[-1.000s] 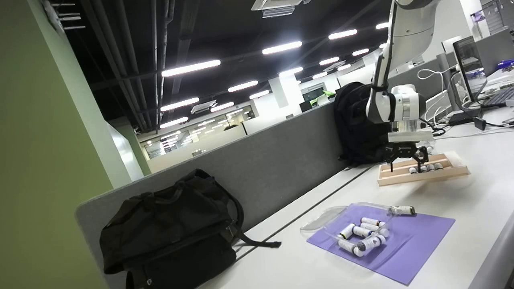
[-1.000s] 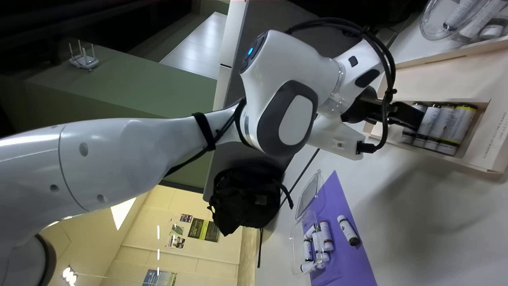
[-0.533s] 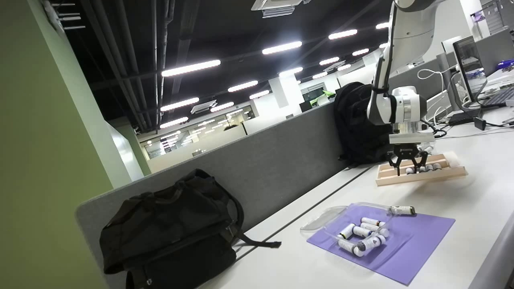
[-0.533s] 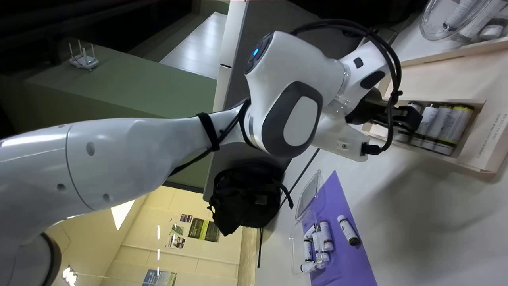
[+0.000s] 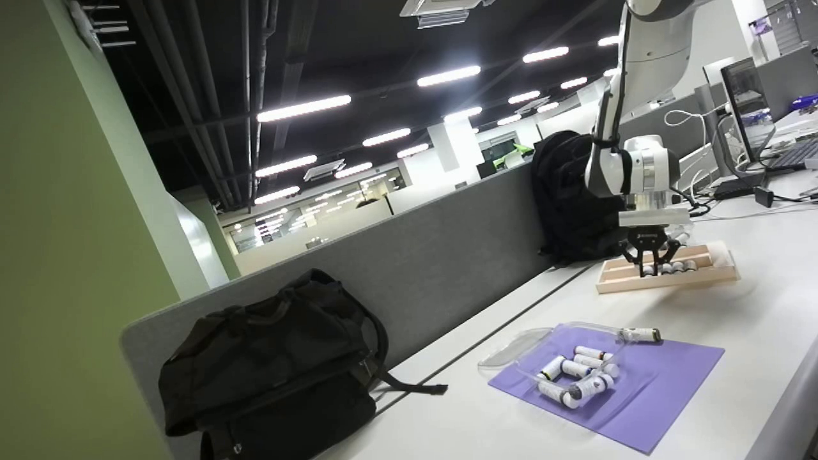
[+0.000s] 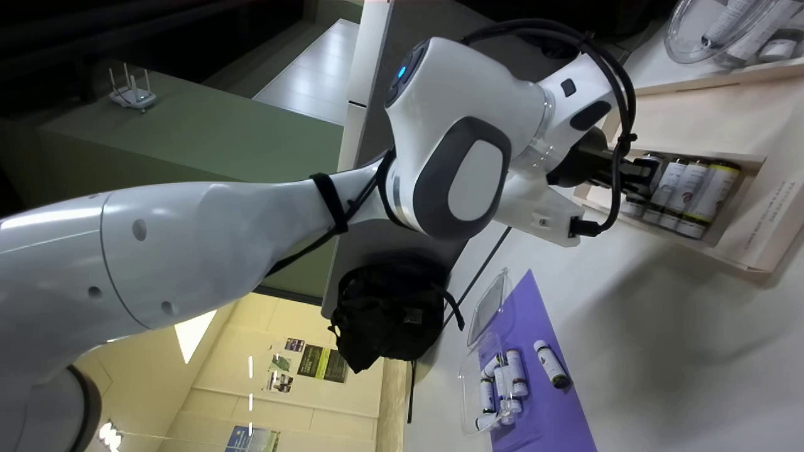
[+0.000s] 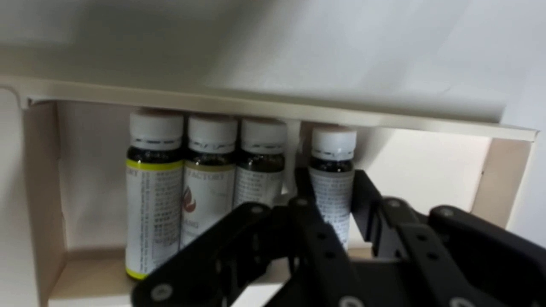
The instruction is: Remove one of the bottles from the tray and place it in the container
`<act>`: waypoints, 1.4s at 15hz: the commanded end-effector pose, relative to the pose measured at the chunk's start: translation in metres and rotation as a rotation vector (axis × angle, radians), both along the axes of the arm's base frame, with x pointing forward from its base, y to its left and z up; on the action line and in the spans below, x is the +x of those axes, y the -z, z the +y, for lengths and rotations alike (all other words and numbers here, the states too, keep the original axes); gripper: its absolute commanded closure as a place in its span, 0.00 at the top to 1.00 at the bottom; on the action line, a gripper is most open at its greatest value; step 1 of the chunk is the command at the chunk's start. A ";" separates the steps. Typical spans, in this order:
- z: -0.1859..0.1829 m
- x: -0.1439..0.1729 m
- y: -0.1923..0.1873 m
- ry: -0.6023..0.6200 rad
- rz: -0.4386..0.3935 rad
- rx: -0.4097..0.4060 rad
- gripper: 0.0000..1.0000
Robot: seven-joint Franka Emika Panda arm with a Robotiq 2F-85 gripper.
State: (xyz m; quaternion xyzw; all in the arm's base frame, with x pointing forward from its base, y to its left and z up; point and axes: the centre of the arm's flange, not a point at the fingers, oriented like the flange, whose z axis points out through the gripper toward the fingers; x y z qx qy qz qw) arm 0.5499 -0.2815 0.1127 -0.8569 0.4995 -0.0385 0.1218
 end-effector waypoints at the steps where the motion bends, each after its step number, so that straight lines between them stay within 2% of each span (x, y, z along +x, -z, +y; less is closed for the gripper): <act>1: -0.008 0.016 -0.040 0.028 -0.028 -0.007 0.07; 5: 0.001 0.023 -0.100 -0.055 -0.110 -0.039 0.07; 9: 0.040 0.012 -0.150 -0.241 -0.130 -0.004 0.07; 11: 0.072 -0.002 -0.168 -0.364 -0.147 -0.003 0.07; 12: 0.090 -0.003 -0.161 -0.421 -0.153 -0.006 0.07; 16: 0.172 -0.042 -0.172 -0.629 -0.187 -0.043 0.07; 21: 0.285 -0.065 -0.169 -0.785 -0.238 -0.096 0.07</act>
